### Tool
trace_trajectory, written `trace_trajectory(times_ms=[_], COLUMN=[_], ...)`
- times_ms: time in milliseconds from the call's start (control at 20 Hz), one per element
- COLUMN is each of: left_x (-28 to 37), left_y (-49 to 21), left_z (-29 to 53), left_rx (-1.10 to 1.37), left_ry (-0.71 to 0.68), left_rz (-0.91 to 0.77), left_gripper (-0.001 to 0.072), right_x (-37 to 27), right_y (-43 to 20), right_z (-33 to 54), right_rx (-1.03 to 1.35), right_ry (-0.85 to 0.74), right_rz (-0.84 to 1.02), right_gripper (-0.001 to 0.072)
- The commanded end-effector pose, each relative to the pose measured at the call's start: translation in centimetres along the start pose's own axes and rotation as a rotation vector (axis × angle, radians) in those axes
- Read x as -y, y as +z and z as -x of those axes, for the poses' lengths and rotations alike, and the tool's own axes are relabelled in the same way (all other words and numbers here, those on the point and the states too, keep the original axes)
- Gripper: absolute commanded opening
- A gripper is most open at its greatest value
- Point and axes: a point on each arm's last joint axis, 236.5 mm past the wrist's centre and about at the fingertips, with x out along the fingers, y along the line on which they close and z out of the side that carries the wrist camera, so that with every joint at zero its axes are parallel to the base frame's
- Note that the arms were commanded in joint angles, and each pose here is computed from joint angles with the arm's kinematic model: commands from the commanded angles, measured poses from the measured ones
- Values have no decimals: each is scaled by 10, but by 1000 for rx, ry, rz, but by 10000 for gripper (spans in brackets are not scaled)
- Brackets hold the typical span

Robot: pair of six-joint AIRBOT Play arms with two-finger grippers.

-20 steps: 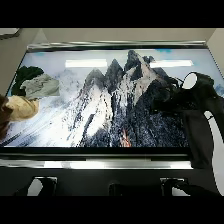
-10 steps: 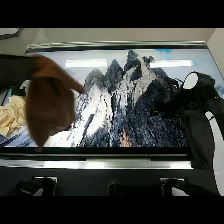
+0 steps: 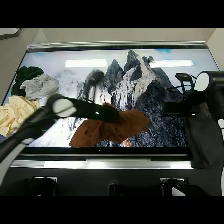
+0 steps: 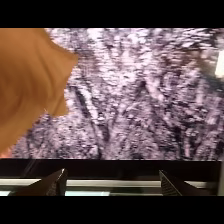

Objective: Fold the shirts.

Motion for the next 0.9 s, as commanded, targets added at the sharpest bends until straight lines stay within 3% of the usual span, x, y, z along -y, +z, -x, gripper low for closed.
trace_trajectory(times_ms=[0,50,200,300,450,650,850], left_x=[8,5,-68,-133,-215,-266,-264], left_y=[-69,-75,-44,-20,-38,-124,-187], left_z=[-64,-60,-5,49,112,129,97], left_rx=[-270,-305,-296,-225,-228,-323,-379], left_ry=[-38,-34,183,319,402,391,287], left_rz=[-37,-85,-147,-44,214,473,582], left_gripper=[509,704,705,705,704,701,701], right_x=[11,11,-2,-35,-104,-138,-169], right_y=[2,3,10,16,22,-11,-54], right_z=[5,5,5,6,14,1,-20], right_rx=[24,29,56,80,104,-21,-125], right_ry=[-45,-45,11,152,457,609,548], right_rz=[-1,-3,-26,-30,-22,-5,165], right_gripper=[660,660,666,683,689,685,686])
